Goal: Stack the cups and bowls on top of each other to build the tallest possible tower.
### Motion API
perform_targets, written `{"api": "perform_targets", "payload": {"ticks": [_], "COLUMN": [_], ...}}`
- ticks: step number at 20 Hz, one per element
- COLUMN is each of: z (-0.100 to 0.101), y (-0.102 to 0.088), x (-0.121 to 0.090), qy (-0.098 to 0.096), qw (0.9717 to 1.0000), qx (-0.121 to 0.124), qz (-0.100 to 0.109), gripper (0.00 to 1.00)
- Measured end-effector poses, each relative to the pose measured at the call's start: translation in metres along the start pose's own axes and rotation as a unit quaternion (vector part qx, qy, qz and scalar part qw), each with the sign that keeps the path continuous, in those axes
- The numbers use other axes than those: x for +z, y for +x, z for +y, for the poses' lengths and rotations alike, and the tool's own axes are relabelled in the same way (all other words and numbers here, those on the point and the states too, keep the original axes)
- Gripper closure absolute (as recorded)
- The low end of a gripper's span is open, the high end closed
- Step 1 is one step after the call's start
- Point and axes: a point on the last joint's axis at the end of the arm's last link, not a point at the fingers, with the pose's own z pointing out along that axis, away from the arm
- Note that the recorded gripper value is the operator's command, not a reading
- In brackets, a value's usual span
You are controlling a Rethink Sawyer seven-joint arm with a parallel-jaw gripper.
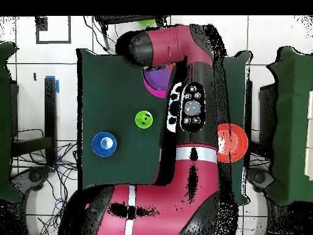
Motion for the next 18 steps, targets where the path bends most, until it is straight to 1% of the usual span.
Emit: {"api": "perform_targets", "payload": {"ticks": [9, 18], "z": [0.015, 0.023], "y": [0.005, 0.011], "x": [-0.008, -0.016], "qy": [-0.011, -0.006], "qw": [0.9999, 1.0], "qx": [0.002, -0.004], "qz": [0.005, 0.002], "gripper": [1.0, 1.0]}}
